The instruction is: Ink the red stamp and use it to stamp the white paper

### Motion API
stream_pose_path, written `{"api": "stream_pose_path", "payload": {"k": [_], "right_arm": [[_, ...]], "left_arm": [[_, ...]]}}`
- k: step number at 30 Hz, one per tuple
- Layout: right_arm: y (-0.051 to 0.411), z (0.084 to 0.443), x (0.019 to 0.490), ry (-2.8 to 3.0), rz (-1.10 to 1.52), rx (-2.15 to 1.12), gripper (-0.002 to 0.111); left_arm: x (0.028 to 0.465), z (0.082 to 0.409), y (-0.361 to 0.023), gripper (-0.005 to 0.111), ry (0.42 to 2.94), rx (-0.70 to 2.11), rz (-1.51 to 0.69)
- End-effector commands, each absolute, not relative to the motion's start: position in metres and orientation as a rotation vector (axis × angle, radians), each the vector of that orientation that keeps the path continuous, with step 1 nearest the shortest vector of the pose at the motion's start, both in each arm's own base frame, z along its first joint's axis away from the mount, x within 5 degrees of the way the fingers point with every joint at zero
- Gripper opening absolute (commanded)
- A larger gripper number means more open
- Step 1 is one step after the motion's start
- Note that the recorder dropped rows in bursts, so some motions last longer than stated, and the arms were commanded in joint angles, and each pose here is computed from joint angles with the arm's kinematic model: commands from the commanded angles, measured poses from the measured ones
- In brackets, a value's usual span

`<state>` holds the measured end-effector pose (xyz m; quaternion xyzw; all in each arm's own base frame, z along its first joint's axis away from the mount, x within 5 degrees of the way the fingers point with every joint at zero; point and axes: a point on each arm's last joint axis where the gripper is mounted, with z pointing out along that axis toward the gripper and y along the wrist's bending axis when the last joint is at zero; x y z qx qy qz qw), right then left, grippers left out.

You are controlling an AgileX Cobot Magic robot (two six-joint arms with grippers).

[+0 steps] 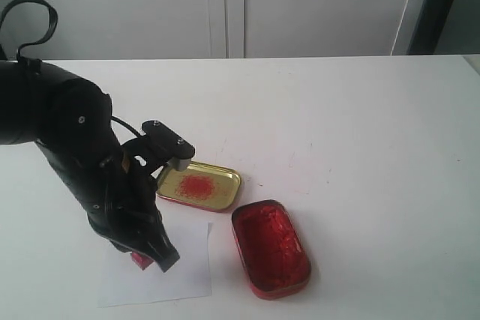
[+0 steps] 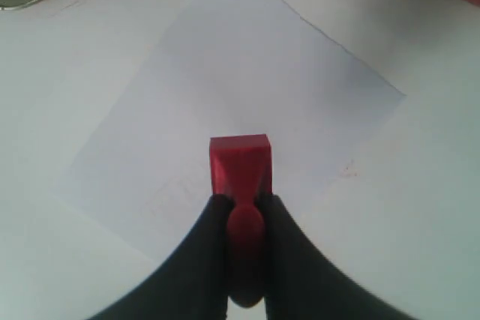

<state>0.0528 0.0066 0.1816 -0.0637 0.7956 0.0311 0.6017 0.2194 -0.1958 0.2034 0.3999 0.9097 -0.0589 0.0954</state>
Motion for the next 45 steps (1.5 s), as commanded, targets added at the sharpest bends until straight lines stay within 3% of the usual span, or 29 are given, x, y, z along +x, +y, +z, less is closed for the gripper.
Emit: {"api": "stream_pose_path", "payload": {"k": [1, 23, 32, 38, 45], "right_arm": [[0.006, 0.182, 0.053, 1.827, 0.080, -0.127, 0.000], [0.006, 0.182, 0.053, 1.827, 0.082, -0.124, 0.000], [0.006, 0.182, 0.053, 1.827, 0.082, -0.124, 0.000], [0.006, 0.182, 0.053, 1.827, 0.082, -0.124, 0.000], [0.006, 0.182, 0.053, 1.827, 0.082, -0.124, 0.000]], "left_arm": [[0.216, 0.200, -0.193, 0.000, 2.744, 1.048, -0.196], [0.217, 0.185, -0.191, 0.000, 2.692, 0.912, -0.223], [0.221, 0.169, -0.194, 0.000, 2.723, 0.920, -0.205], [0.222, 0.141, -0.194, 0.000, 2.822, 0.965, -0.142], [0.222, 0.138, -0.194, 0.000, 2.833, 0.972, -0.134]]}}
